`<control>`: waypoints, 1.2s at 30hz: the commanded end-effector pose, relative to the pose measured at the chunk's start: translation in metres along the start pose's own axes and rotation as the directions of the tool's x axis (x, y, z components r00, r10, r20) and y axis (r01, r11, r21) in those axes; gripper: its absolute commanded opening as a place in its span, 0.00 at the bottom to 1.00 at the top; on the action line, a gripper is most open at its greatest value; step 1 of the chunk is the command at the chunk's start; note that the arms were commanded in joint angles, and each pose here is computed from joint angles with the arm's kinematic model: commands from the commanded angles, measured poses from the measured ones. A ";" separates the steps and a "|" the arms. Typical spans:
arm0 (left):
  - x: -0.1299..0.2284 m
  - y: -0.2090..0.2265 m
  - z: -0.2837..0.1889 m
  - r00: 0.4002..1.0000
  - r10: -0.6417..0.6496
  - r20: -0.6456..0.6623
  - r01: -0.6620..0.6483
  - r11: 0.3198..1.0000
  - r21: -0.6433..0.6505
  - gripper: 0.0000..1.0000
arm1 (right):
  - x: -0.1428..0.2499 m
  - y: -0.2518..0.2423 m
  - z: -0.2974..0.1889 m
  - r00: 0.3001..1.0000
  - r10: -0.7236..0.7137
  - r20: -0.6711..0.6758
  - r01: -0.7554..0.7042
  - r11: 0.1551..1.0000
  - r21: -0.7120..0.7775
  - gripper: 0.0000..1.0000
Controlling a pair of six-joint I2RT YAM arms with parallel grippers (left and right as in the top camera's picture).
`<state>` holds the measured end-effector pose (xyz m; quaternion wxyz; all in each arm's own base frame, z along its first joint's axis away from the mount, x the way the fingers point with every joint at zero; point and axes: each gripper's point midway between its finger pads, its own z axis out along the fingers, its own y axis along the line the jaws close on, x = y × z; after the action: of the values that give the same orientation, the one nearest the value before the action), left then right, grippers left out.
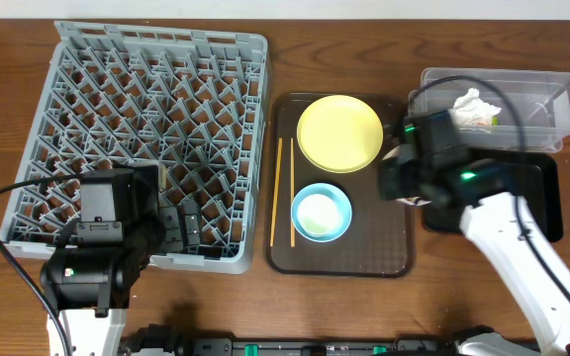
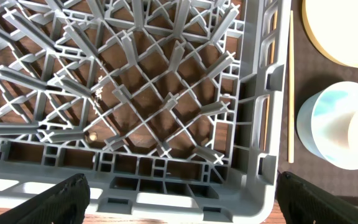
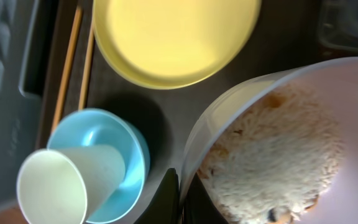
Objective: Sort waste into correct bins and load items into the dishwasher
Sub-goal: 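Tip the white bowl over the black tray to dump the rice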
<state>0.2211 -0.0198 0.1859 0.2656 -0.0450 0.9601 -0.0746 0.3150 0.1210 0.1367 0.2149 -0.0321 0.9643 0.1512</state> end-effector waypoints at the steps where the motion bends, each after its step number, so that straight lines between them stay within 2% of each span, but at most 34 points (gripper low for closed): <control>1: -0.005 0.000 -0.005 1.000 -0.011 0.017 0.011 1.000 0.001 0.96 | -0.006 -0.007 -0.009 0.992 0.128 -0.020 -0.129 0.981 -0.147 0.01; 5: -0.005 0.000 -0.005 1.000 -0.011 0.017 0.011 1.000 0.001 0.96 | -0.011 -0.034 -0.016 0.967 0.253 -0.024 -0.252 0.943 -0.219 0.01; 17: -0.005 0.000 -0.005 1.000 -0.011 0.017 0.011 1.000 0.001 0.96 | -0.008 -0.092 -0.017 0.879 0.474 -0.056 -0.443 0.765 -0.467 0.01; 22: -0.005 0.000 -0.005 1.000 -0.011 0.017 0.011 1.000 0.001 0.96 | -0.005 -0.111 -0.008 0.844 0.530 -0.079 -0.491 0.708 -0.507 0.01; 29: -0.005 0.000 -0.005 1.000 -0.011 0.017 0.011 1.000 0.001 0.96 | -0.009 -0.125 -0.008 0.802 0.587 -0.114 -0.518 0.588 -0.621 0.01; 36: -0.005 0.000 -0.005 1.000 -0.011 0.017 0.011 1.000 0.001 0.96 | -0.010 -0.141 -0.010 0.741 0.650 -0.172 -0.543 0.428 -0.723 0.01</control>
<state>0.2211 -0.0198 0.1859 0.2656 -0.0450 0.9601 -0.0746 0.3382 -0.0132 0.0979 0.1724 0.2388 0.7953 0.5299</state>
